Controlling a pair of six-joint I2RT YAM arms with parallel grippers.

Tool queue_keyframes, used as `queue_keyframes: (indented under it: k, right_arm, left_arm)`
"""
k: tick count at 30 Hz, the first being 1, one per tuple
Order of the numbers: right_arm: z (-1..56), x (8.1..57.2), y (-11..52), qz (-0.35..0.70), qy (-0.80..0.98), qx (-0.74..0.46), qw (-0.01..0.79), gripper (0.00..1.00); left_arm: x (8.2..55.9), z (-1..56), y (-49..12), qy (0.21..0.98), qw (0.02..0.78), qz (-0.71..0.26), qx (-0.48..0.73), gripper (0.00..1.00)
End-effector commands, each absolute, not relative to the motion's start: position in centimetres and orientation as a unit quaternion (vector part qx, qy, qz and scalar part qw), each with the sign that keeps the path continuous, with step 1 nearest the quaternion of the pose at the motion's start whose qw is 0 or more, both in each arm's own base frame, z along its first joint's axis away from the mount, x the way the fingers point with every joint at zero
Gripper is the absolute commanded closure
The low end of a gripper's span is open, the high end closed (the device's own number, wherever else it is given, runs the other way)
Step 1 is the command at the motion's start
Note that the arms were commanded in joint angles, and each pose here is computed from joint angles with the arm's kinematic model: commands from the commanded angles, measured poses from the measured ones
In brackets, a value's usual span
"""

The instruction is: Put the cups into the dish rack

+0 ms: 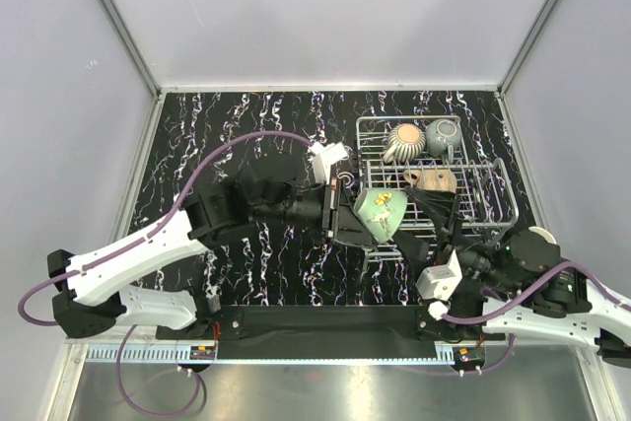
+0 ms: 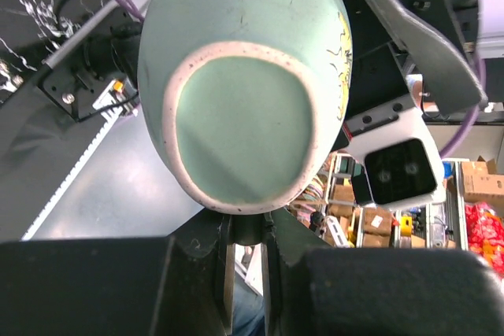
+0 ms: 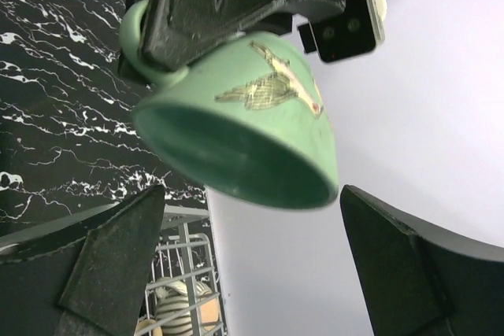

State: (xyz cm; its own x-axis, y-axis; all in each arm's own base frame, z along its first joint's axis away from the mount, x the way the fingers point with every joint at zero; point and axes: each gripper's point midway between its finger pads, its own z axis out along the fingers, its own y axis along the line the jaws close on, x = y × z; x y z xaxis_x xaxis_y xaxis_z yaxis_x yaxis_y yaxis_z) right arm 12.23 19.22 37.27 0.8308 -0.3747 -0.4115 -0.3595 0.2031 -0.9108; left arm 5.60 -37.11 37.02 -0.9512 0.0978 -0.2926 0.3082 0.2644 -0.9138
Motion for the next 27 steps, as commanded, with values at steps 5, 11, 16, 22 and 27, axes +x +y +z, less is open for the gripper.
queue_keyframes:
  k: [5,11,16,22,27]
  right_arm:
    - [39.8,13.6,15.4,0.034,0.393,-0.504,0.768,0.0]
    - [41.7,16.3,12.1,0.075,0.535,-0.32,0.779,0.0]
    - [41.8,17.6,12.2,0.08,0.597,-0.246,0.76,0.0]
    - [42.9,18.6,12.6,0.076,0.623,-0.185,0.756,0.0]
    - [43.2,19.8,13.4,0.03,0.642,-0.169,0.748,0.0]
  left_arm:
    - [8.1,39.9,-34.9,0.779,0.197,-0.573,0.16,1.0]
    - [11.7,40.0,-33.0,0.798,0.305,-0.495,0.159,1.0]
    - [15.3,39.6,-31.5,0.814,0.372,-0.42,0.153,1.0]
    - [18.9,38.4,-30.2,0.831,0.403,-0.356,0.144,1.0]
    - [21.1,37.7,-29.3,0.835,0.418,-0.334,0.128,1.0]
